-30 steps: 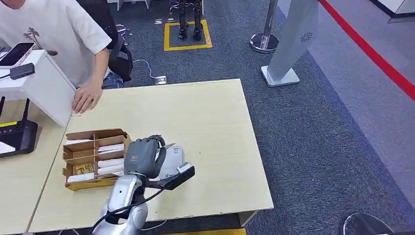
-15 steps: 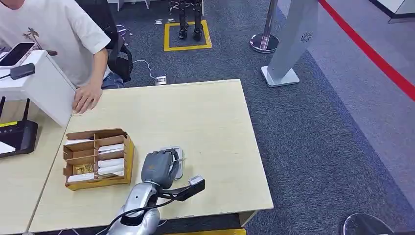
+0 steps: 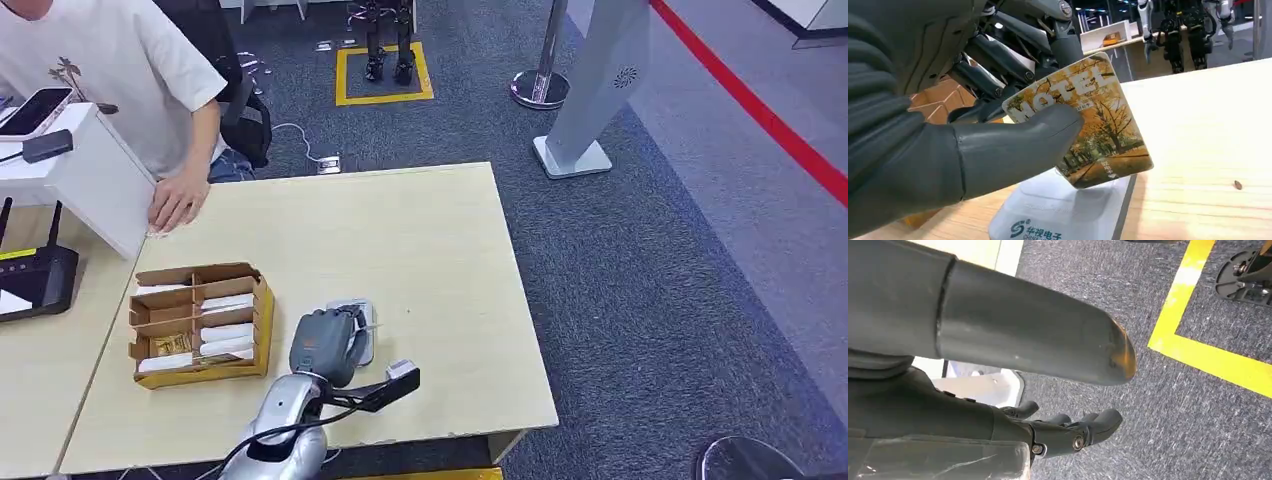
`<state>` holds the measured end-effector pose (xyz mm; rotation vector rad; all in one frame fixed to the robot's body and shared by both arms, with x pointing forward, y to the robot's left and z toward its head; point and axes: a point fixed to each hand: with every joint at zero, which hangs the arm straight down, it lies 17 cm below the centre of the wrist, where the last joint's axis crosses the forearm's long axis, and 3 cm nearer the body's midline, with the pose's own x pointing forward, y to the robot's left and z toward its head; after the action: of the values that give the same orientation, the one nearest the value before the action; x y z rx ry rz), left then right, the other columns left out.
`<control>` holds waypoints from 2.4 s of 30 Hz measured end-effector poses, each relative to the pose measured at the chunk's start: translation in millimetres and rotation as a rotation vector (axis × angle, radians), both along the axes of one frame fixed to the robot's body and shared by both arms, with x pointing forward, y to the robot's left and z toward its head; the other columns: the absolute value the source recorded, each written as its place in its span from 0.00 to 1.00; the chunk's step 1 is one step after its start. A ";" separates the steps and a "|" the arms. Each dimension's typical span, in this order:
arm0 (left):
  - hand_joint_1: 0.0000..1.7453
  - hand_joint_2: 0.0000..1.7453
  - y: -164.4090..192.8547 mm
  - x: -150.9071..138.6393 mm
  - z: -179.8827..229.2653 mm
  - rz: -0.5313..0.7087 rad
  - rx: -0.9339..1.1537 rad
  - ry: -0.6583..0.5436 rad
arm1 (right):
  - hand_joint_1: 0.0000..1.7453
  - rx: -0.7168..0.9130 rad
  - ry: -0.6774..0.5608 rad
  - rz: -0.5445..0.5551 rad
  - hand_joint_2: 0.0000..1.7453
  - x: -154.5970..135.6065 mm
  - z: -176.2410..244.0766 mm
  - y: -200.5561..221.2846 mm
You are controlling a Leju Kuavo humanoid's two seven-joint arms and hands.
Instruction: Pass the card to the sensor for recognition and then transmit it.
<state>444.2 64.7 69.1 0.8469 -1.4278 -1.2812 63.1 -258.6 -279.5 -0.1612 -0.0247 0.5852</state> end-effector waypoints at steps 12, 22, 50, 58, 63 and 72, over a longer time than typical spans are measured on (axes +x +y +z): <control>1.00 1.00 82.3 53.3 115.1 0.190 0.025 -0.235 | 0.00 0.002 0.004 0.046 0.00 -0.9 0.0 -0.4; 1.00 1.00 199.9 110.2 234.7 0.414 0.213 -0.448 | 0.00 0.009 0.004 0.093 0.00 7.8 1.4 1.1; 1.00 1.00 353.1 121.5 243.5 0.650 0.394 -0.418 | 0.00 0.008 -0.013 0.066 0.00 17.7 2.6 1.3; 1.00 1.00 364.9 118.8 231.4 0.670 0.391 -0.389 | 0.00 0.012 -0.014 0.059 0.00 17.6 2.6 2.1; 1.00 1.00 366.4 118.6 229.7 0.668 0.389 -0.385 | 0.00 0.012 -0.014 0.058 0.00 17.6 2.6 2.1; 0.00 0.00 362.5 119.6 232.1 0.652 0.371 -0.400 | 0.00 0.013 -0.014 0.052 0.00 17.6 2.6 2.3</control>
<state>563.8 427.2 301.2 1.7303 -1.0620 -0.8999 80.7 -256.3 -276.9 -0.1522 -0.0461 0.6361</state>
